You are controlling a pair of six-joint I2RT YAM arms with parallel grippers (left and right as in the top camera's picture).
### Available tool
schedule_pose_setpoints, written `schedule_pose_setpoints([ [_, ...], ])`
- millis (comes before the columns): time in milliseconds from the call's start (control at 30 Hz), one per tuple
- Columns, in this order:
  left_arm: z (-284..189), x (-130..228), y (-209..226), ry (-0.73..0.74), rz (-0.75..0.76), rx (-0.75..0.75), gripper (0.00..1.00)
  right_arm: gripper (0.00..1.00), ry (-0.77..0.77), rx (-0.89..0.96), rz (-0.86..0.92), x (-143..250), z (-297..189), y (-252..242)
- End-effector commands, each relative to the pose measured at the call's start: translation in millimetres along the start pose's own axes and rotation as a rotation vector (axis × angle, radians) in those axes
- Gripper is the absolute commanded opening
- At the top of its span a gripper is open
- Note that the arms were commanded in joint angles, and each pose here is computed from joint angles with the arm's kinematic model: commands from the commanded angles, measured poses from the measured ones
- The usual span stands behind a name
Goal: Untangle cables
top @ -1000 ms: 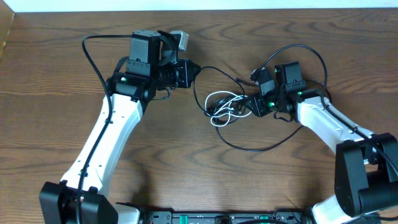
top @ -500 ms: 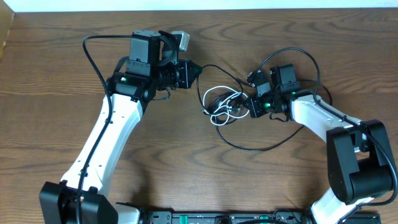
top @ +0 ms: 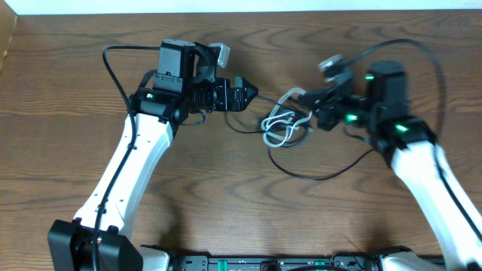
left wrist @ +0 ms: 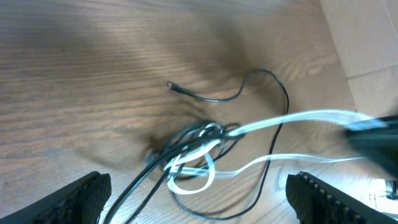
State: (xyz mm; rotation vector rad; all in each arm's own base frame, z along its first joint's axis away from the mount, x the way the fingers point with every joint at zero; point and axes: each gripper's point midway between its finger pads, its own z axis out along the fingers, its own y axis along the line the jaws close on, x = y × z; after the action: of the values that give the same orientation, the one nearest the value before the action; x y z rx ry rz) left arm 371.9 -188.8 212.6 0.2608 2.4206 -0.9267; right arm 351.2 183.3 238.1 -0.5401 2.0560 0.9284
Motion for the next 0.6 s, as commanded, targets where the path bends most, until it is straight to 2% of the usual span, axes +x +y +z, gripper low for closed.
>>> schedule_pose_setpoints([
  [0,0,11,-14,0.035,0.074,0.082,0.94,0.01,-0.13,-0.037,-0.03,-44,-39,34],
  [100,0,15,-27,0.052,0.107,0.154,0.94,0.01,-0.215,-0.032,-0.053,-69,-67,51],
  [233,2,19,-30,0.063,0.117,0.159,0.94,0.01,-0.286,-0.018,-0.091,-87,-92,64],
  [567,27,42,-47,0.154,0.156,0.228,0.94,0.01,-0.416,0.031,-0.086,-133,-146,62],
])
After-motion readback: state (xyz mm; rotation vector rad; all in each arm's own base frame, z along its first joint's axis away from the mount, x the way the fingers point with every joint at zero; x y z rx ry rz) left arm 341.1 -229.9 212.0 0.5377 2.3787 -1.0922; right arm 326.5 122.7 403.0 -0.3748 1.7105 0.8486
